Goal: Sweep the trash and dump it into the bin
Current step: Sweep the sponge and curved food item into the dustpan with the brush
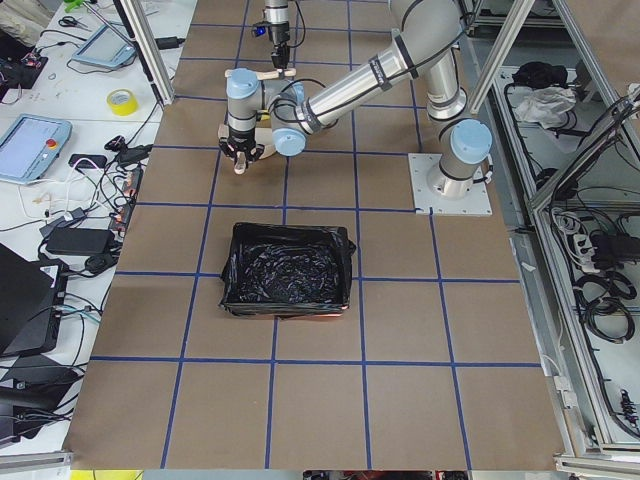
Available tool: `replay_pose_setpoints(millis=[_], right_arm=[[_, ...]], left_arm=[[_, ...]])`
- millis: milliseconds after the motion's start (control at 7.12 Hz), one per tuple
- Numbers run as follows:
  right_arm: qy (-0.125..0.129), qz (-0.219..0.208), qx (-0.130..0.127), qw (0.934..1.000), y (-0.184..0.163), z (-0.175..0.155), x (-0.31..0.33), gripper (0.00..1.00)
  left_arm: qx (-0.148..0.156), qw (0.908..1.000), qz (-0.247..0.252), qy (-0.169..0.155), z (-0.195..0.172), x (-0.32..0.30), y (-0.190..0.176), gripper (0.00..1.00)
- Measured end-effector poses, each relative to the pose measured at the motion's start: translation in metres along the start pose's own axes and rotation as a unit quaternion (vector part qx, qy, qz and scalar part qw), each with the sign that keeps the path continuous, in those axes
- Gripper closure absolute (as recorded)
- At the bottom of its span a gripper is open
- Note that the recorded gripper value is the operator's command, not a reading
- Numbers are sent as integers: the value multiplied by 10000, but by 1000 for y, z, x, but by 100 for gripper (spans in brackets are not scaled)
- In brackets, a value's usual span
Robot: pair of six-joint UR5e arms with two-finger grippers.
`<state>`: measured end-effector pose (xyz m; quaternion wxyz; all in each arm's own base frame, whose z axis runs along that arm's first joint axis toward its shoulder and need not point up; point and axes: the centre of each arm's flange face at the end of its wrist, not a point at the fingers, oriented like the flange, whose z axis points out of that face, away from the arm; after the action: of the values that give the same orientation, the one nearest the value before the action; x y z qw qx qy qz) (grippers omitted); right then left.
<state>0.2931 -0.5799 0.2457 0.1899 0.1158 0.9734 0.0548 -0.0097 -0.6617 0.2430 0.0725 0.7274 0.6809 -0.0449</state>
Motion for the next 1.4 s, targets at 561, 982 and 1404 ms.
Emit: replay_pose_setpoints(millis=[561,982,1404], right_arm=[[-120,105,-59,9999,26,35,-41,100],[-435,223,-203,9986,57,51,-85,100],[-595,279,-227,9976,76,73,-122,100]], left_arm=[[-4,10000,7,-8,-1,0,0,100],[-9,10000,7,-14,-2,0,0,100],[-18,10000,7,-31,-4,0,0,100]])
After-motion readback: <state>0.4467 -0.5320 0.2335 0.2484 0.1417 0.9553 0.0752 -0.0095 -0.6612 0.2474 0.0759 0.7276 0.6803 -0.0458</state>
